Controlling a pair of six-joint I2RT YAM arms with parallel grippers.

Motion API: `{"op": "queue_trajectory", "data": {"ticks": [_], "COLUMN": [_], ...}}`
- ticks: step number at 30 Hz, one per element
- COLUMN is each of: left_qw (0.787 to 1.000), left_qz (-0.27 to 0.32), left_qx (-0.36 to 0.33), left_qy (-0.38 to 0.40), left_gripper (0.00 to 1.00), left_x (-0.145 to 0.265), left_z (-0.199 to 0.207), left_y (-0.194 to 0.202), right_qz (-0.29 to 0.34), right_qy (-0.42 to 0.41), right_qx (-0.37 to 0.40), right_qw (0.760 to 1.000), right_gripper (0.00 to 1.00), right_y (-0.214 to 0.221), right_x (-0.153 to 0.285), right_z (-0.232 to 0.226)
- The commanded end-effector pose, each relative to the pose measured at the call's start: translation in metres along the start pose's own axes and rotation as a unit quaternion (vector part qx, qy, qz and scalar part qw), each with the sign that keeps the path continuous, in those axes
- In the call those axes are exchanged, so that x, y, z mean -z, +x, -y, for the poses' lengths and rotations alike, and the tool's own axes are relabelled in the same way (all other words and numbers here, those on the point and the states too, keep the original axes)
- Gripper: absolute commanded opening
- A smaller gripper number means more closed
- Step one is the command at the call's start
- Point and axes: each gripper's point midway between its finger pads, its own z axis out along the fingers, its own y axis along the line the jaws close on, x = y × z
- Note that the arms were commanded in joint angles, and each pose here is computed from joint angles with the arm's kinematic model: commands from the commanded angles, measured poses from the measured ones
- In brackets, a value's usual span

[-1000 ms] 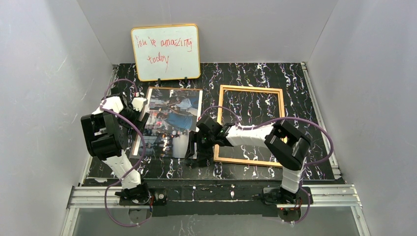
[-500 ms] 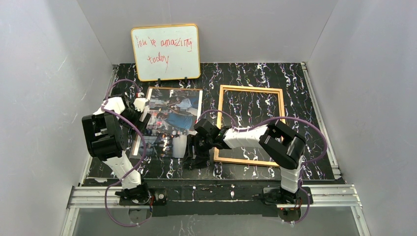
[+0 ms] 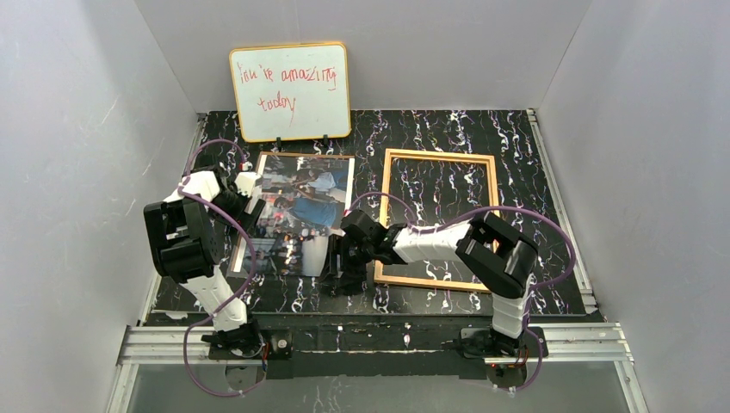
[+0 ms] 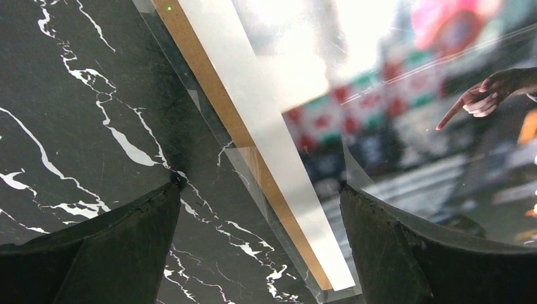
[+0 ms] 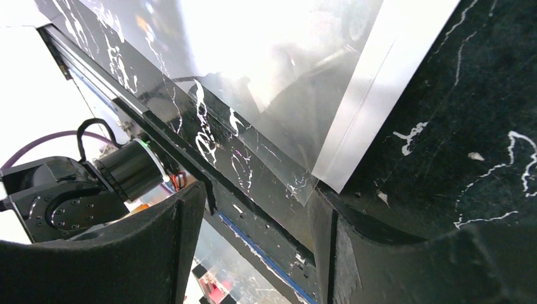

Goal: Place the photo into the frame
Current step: Pick up the photo frame item at the center of the board.

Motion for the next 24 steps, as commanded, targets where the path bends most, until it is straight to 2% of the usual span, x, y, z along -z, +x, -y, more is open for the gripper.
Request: {"op": "queue_trajectory", "data": {"ticks": [1, 6, 11, 24], "left_qw": [0.998, 0.998, 0.997, 0.997], "left_qz": [-0.057, -0.064, -0.068, -0.067], "left_qx": [-0.016, -0.023, -0.028, -0.033], "left_qy": [0.016, 0.017, 0.018, 0.015], "left_gripper": [0.95, 0.94, 0.94, 0.94], "left_x": [-0.018, -0.021, -0.022, -0.02], "left_z": [0.012, 0.013, 0.015, 0.015], "left_y": [0.03, 0.031, 0.032, 0.032], "right_qz": [0.062, 0.088, 0.102, 0.127], "right_qy": [-0.06, -0.145, -0.165, -0.063], "right_qx": [0.008, 0.024, 0.036, 0.002], "right_qw": [0.996, 0.985, 0.98, 0.99], "right_gripper": [0.68, 0.68, 0.68, 0.68], "right_y": [-0.022, -0.029, -0.031, -0.046], "right_x": [0.008, 0.029, 0.044, 0.017], "right_z": [-0.03, -0.075, -0.093, -0.043]}}
